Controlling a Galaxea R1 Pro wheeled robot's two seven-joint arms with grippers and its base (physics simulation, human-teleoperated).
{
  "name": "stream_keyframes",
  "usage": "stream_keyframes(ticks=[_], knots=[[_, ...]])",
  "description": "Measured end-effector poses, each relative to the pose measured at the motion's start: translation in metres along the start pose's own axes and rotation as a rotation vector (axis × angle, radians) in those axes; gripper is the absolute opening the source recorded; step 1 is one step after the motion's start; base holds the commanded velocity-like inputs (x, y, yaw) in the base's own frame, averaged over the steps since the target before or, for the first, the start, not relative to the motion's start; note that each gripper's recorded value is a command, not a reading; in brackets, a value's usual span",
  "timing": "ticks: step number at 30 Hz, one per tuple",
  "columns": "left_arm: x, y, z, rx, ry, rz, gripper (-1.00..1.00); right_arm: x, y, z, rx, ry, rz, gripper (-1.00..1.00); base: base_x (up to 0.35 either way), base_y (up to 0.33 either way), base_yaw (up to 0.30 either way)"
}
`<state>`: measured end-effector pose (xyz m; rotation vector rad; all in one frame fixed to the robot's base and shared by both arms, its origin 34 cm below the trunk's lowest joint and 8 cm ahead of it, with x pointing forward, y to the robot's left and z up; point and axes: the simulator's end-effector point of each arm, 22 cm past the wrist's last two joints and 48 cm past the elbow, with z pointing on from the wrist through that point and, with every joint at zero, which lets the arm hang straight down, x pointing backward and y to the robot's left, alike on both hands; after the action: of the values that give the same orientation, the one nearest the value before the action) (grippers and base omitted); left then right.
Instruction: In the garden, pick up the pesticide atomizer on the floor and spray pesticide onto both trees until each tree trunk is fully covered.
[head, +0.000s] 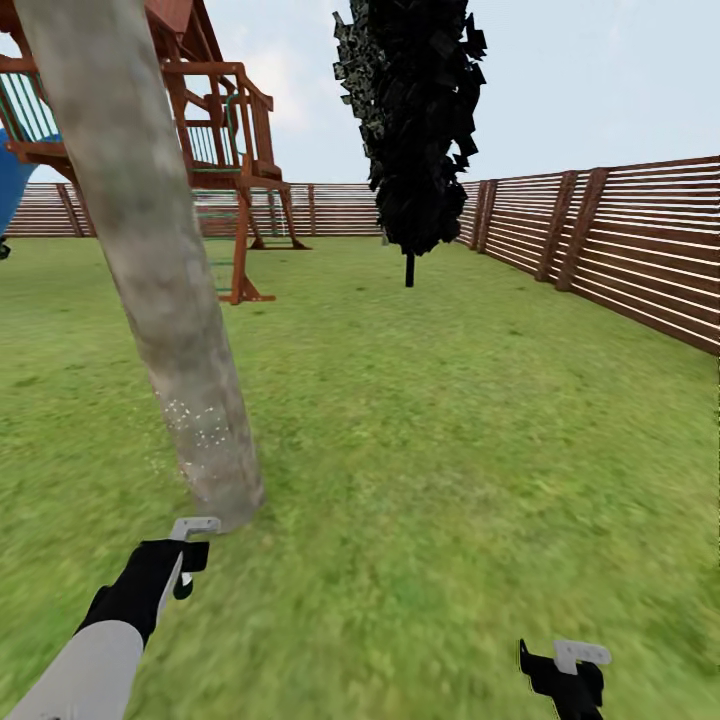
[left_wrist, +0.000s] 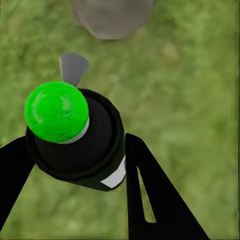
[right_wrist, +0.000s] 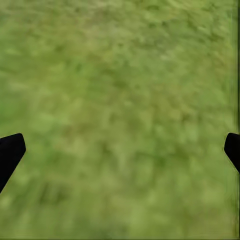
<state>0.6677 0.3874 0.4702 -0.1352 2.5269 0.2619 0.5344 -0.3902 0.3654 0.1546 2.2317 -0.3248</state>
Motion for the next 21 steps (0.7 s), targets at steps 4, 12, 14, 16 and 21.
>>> stream_keyframes(ticks=[4, 12, 14, 16, 21], knots=[[0.0006, 0.0079, 0.0001, -0.027, 0.001, -0.003, -1.00, -0.0004, 0.0002, 0.0000, -0.001, -0.001, 0.000, 1.00, 0.135, -0.261, 0.000], [0.0041, 0.0099, 0.0006, -0.027, 0.006, -0.042, -1.00, -0.0005, 0.0014, -0.0002, -0.002, -0.001, 0.001, 1.00, 0.242, -0.188, 0.172], [0.0041, 0.0098, 0.0006, -0.027, 0.006, -0.042, -1.00, -0.0005, 0.0015, -0.0002, -0.002, -0.001, 0.001, 1.00, 0.264, -0.171, 0.276], [0.0041, 0.0099, 0.0006, -0.027, 0.006, -0.042, -1.00, -0.0006, 0.0018, -0.0002, -0.003, -0.001, 0.000, 1.00, 0.264, -0.171, 0.277], [0.0030, 0.0102, 0.0005, -0.028, 0.004, -0.042, -1.00, -0.0004, 0.0018, -0.0001, -0.004, -0.001, 0.000, 1.00, 0.186, -0.215, 0.103]])
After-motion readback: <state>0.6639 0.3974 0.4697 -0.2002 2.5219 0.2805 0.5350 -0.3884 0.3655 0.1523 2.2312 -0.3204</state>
